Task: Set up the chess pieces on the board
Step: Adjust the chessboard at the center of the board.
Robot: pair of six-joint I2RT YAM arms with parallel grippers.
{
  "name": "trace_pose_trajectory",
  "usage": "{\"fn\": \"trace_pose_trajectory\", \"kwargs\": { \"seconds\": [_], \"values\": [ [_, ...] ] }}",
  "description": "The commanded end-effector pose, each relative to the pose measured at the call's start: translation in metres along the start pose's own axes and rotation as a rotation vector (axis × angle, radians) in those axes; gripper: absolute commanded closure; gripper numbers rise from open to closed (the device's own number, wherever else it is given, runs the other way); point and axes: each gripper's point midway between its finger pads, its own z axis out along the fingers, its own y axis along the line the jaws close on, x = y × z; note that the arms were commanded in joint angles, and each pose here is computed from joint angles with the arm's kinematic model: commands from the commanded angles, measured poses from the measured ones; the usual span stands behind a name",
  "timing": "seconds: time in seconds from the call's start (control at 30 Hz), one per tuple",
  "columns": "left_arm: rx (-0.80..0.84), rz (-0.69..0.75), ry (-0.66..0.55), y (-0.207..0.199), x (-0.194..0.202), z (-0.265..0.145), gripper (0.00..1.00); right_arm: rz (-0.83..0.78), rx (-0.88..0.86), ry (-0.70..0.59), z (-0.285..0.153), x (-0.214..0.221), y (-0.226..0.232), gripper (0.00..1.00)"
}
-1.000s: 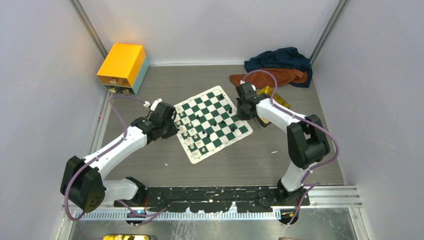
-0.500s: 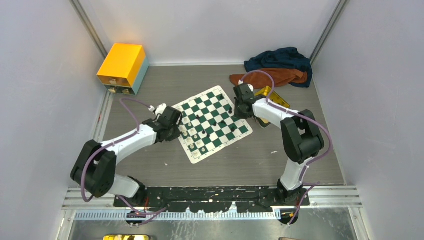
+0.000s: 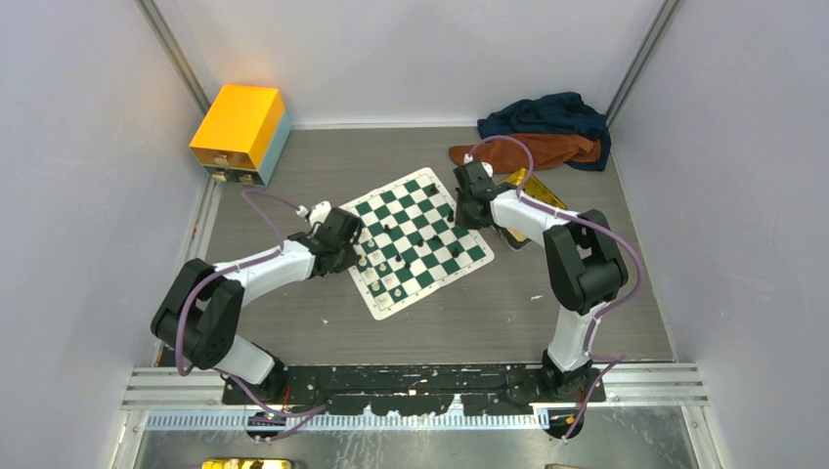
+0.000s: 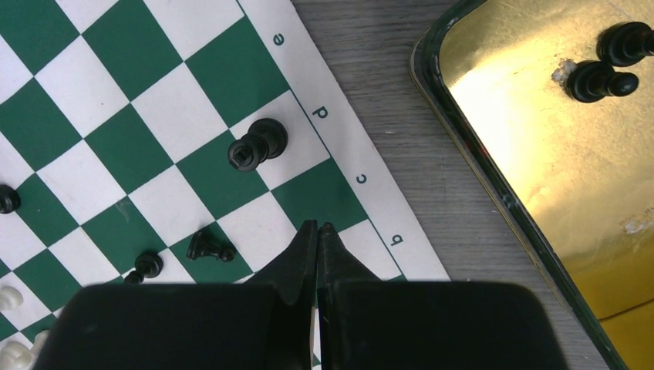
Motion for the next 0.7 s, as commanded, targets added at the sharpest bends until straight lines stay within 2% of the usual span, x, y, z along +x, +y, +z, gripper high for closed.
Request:
{"fn": "trace_pose_trajectory", "kwargs": {
  "seconds": [0.0, 0.67],
  "values": [
    [0.004, -0.022, -0.045, -0.004, -0.006, 0.008, 1.00, -0.006, -0.019, -0.056, 0.002, -0.020, 0.010, 0.99],
    [-0.062, -0.035, -0.008, 0.011, 0.011, 0.024, 1.00, -0.015, -0.007, -0.015, 0.017, -0.009, 0.009, 0.99]
  ]
}}
